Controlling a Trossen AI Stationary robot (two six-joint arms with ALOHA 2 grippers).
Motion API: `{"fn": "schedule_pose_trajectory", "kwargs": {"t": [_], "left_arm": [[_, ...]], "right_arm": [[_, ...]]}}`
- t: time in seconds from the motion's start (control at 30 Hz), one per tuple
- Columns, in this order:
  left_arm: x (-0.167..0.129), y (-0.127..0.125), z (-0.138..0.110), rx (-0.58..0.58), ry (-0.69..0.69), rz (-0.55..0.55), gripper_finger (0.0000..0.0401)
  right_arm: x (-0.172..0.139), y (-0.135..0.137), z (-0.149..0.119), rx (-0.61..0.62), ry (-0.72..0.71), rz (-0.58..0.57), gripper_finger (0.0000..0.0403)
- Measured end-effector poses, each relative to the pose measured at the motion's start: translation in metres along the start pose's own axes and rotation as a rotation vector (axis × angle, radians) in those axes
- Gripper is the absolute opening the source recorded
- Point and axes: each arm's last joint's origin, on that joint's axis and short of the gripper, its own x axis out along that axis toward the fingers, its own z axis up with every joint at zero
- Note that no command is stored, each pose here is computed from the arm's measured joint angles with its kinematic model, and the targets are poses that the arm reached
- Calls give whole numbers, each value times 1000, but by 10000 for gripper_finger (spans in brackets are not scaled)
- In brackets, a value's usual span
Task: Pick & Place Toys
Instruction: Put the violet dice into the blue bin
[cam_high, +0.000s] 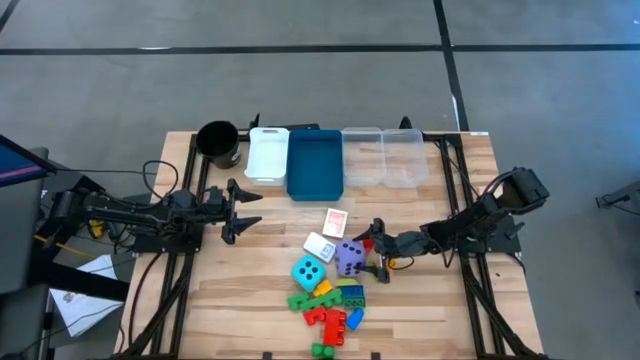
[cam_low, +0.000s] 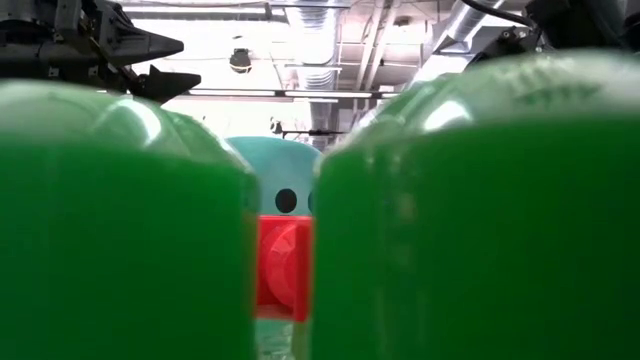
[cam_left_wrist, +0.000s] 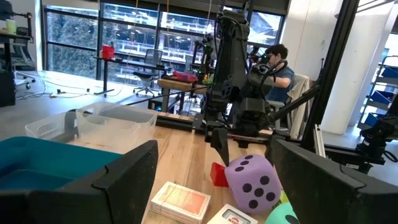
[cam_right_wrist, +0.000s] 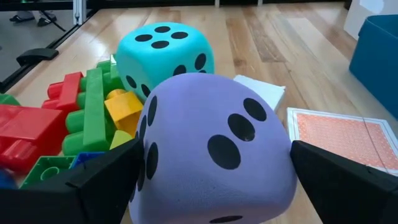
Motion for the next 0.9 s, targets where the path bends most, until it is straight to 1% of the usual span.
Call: {"fn": "schedule_pose_trajectory", "kwargs": {"t": [0.1, 0.3, 0.57, 0.7, 0.9], "left_arm": [[0, 0, 0, 0, 0, 0, 310], [0, 0, 0, 0, 0, 0, 310], [0, 0, 0, 0, 0, 0, 310], [0, 0, 0, 0, 0, 0, 310], [0, 0, 0, 0, 0, 0, 310]], "right_arm": [[0, 0, 2, -4, -22, 3, 400], [3, 3, 14, -34, -67, 8, 400], [6, 5, 18, -39, -58, 4, 400], [8, 6, 23, -36, -76, 6, 400], [9, 2, 22, -36, -54, -13, 400]]}}
